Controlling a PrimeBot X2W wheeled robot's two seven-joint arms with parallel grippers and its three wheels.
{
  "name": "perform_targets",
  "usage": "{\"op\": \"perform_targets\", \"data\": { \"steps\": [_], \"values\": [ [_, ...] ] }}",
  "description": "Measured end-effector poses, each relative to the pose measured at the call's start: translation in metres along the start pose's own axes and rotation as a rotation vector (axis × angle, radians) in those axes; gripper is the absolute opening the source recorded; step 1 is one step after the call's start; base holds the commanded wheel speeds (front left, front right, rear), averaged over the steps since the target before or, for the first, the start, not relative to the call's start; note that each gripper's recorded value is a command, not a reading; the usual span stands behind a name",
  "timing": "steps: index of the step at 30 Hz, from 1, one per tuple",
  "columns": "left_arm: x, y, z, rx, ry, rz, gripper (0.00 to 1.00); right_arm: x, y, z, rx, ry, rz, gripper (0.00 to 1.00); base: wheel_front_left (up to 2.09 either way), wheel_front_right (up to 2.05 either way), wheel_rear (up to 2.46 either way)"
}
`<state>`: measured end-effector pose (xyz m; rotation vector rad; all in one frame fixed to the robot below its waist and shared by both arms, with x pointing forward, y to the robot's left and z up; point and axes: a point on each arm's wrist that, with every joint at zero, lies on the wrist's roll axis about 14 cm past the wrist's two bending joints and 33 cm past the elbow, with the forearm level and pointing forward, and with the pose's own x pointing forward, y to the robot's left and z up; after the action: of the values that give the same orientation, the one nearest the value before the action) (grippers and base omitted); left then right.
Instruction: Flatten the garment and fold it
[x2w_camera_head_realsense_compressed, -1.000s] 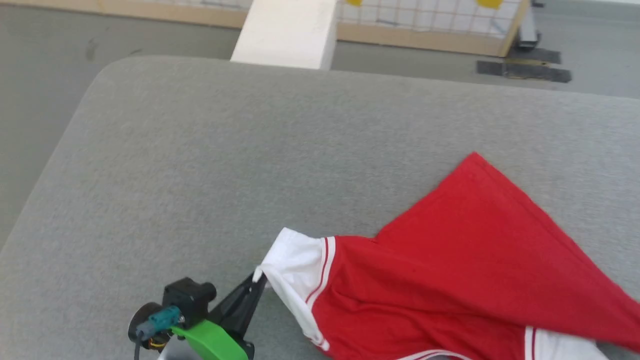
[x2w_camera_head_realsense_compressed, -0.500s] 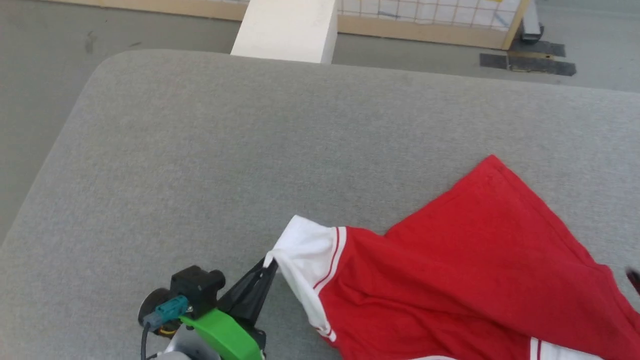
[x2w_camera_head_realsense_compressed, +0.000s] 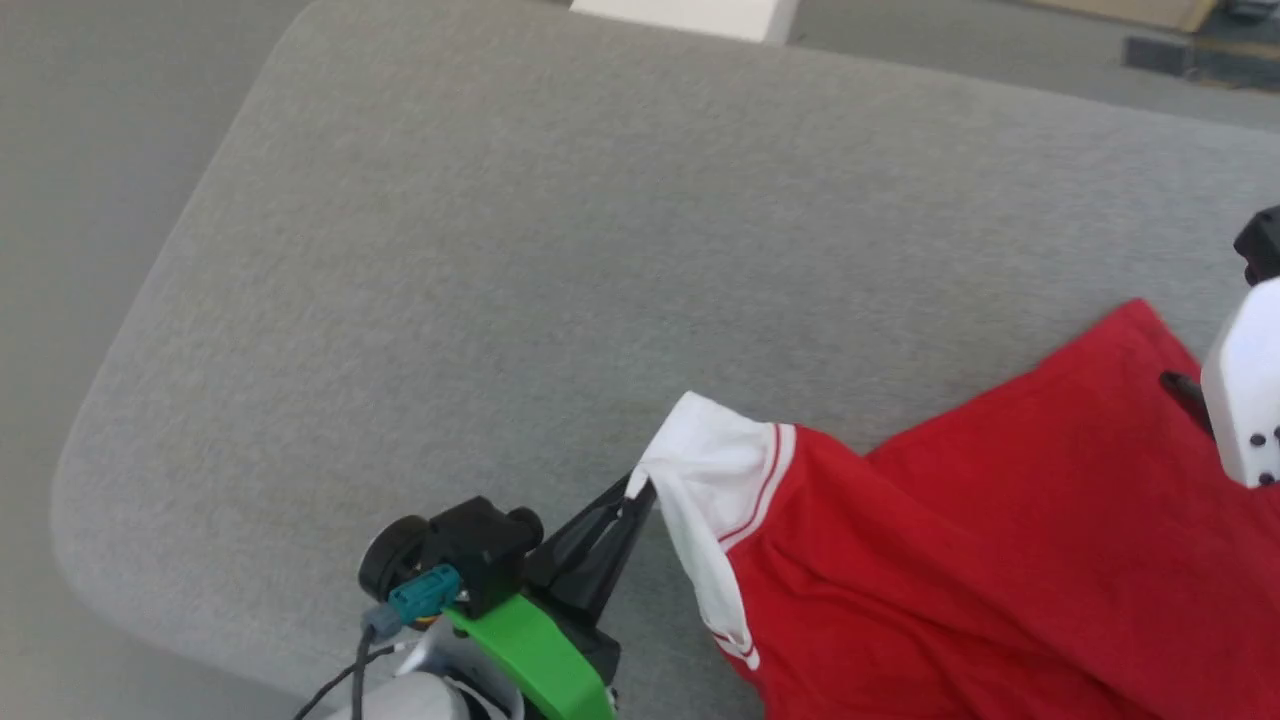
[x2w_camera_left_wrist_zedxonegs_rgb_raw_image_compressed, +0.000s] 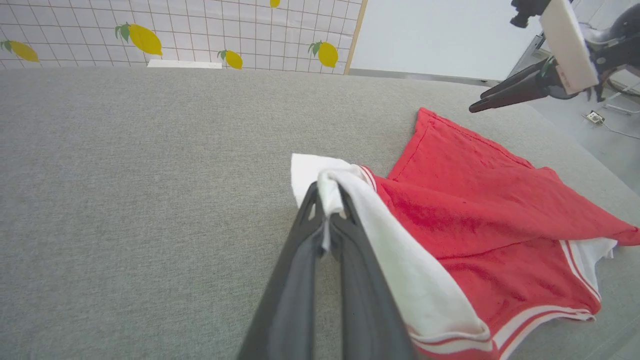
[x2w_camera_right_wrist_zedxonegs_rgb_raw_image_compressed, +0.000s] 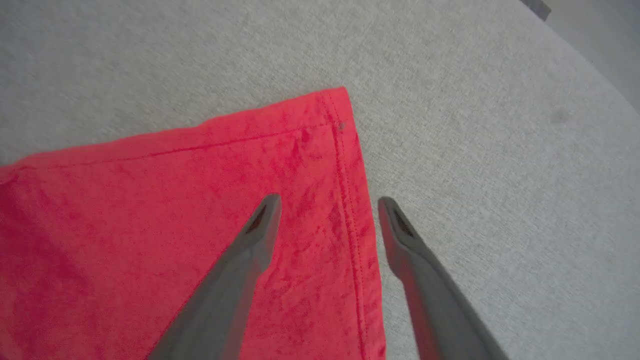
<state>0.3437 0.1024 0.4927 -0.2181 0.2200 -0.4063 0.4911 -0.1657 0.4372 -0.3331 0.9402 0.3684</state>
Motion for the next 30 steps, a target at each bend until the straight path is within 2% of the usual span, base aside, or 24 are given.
{"op": "perform_targets", "data": {
  "steps": [9, 16, 17, 18, 26, 30],
  "values": [
    [-0.003, 0.015, -0.012, -0.022, 0.033, 0.07, 0.0, 0.062, 0.009, -0.018, -0.106, 0.207, 0.02, 1.0, 0.0, 0.0, 0.0],
    [-0.003, 0.023, -0.02, -0.034, 0.055, 0.103, 0.0, 0.084, 0.017, -0.018, -0.149, 0.227, 0.062, 1.0, 0.0, 0.0, 0.0],
    [-0.003, 0.024, -0.022, -0.036, 0.061, 0.102, 0.0, 0.086, 0.019, -0.018, -0.146, 0.224, 0.073, 0.39, 0.0, 0.0, 0.0],
    [-0.003, 0.025, -0.024, -0.035, 0.066, 0.106, 0.0, 0.088, 0.02, -0.017, -0.143, 0.217, 0.079, 0.0, 0.0, 0.0, 0.0],
    [-0.006, 0.029, -0.02, -0.005, 0.053, 0.1, 0.0, 0.083, 0.013, 0.006, -0.094, 0.033, 0.053, 0.0, 0.0, 0.0, 0.0],
    [-0.011, 0.033, -0.004, 0.032, 0.01, 0.098, 0.0, 0.06, 0.0, 0.025, -0.059, -0.087, 0.02, 0.0, 0.0, 0.0, 0.0]
  ]
}}
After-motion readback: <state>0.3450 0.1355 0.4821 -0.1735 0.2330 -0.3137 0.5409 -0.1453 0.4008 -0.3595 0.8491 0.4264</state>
